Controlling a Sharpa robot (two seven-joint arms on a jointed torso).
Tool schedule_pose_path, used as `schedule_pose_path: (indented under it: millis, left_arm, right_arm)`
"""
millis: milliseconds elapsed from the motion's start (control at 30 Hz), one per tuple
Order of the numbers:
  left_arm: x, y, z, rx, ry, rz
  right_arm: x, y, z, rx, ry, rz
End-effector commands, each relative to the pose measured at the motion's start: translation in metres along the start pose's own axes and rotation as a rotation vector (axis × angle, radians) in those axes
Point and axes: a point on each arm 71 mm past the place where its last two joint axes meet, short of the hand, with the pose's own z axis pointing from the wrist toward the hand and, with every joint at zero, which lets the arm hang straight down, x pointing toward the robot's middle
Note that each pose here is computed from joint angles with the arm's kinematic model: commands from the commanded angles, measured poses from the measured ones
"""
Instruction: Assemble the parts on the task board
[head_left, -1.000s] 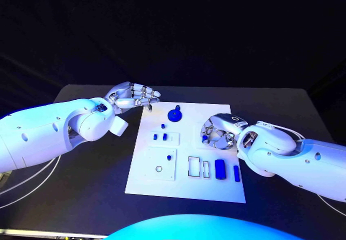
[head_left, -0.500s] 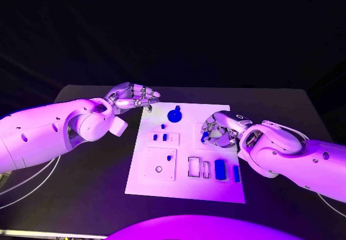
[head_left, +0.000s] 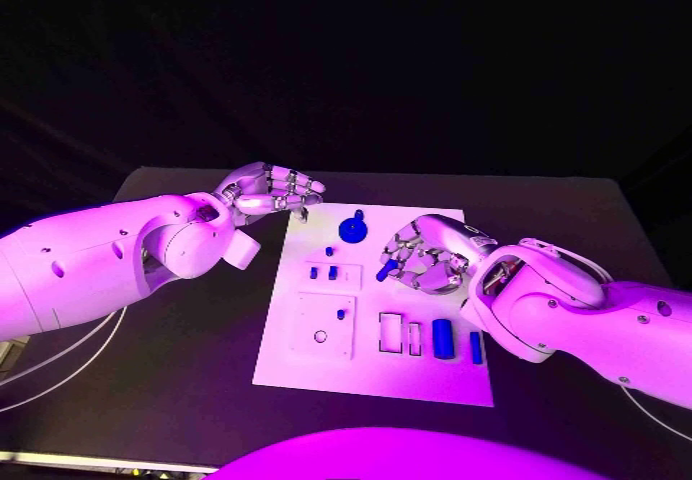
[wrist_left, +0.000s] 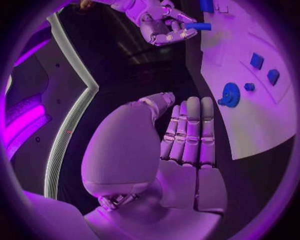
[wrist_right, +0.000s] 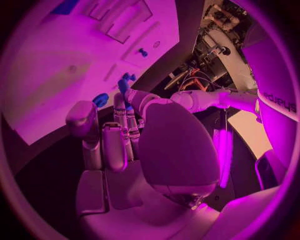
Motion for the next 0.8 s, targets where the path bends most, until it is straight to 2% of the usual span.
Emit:
schedule_pose_path:
  millis: [33,233,400,800]
  left_arm:
    - [0.0027,-0.0010,0.0014,0.009,0.019,-0.007]
    - [0.0047,-0.0011,0.0031,0.011,0.024,-0.009]
    - [0.0055,-0.0011,0.0038,0.011,0.026,-0.010]
    - [0.0078,-0.0017,0.0047,0.013,0.031,-0.012]
  right_arm:
    - [0.010,0.014,0.004,-0.042,0.020,0.055]
    - [0.039,0.040,0.014,-0.124,0.065,0.078]
    - [0.060,0.052,0.016,-0.160,0.098,0.088]
    - [0.090,0.053,0.021,-0.173,0.149,0.052]
